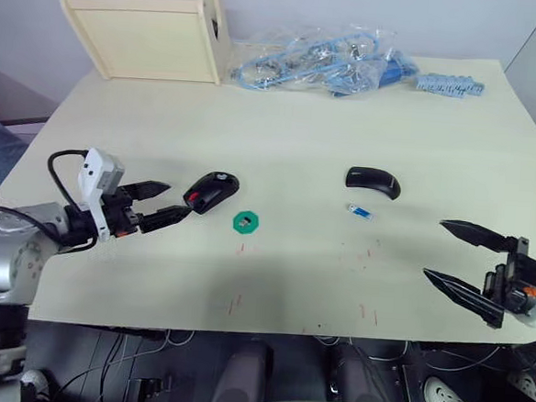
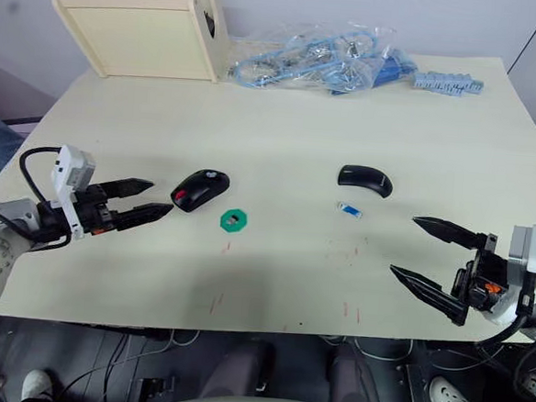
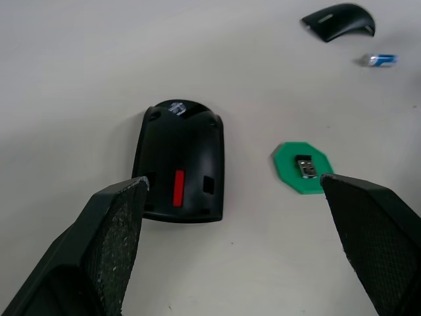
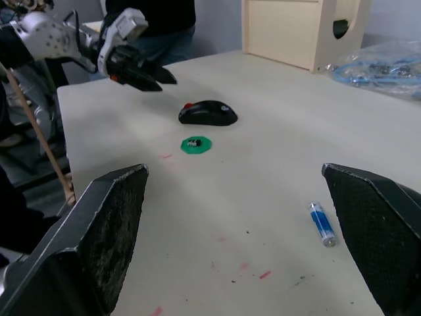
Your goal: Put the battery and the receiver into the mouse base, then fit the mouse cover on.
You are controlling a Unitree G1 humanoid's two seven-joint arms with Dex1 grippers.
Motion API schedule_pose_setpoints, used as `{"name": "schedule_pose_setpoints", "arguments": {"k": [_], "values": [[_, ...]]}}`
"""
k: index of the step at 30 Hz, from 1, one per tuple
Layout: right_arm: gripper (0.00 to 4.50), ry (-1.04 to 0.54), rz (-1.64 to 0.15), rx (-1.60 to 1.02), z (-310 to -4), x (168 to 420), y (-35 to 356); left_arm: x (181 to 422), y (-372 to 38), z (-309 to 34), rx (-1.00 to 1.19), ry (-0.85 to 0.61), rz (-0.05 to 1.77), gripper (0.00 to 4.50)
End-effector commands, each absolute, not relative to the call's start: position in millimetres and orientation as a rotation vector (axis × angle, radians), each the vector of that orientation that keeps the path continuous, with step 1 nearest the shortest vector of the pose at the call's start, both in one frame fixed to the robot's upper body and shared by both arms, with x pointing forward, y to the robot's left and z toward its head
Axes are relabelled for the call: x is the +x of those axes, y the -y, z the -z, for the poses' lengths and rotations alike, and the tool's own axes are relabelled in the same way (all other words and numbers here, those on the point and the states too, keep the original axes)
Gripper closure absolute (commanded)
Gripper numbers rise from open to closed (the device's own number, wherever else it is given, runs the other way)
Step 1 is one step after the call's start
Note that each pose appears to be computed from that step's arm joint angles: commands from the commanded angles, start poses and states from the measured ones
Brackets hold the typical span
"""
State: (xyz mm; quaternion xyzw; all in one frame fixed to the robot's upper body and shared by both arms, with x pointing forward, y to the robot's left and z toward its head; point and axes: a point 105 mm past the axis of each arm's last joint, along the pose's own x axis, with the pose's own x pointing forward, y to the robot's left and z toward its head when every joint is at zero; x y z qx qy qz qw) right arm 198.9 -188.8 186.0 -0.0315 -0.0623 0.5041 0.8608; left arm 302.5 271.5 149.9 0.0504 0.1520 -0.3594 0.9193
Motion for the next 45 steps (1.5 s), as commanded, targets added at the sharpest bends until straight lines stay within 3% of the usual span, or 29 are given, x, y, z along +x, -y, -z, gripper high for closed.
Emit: {"name": "schedule_pose_setpoints", "arguments": {"k": [1, 12, 21, 45], "values": [[0.06, 0.193, -1.054, -0.102, -197, 191, 184, 310, -270, -153, 0.137, -0.306, 0.753, 0.00], [0.06, 0.214, -1.009, -0.101, -197, 180, 173, 349, -257, -144, 0.201, -0.354, 0.762, 0.00], [0.06, 0.217, -0.989, -0.100, -196, 178, 171, 365, -248, -137, 0.249, -0.411, 0.731, 0.00], [0.06, 0.212, -0.974, -0.106, -196, 179, 170, 375, -241, -132, 0.300, -0.415, 0.717, 0.00]]}}
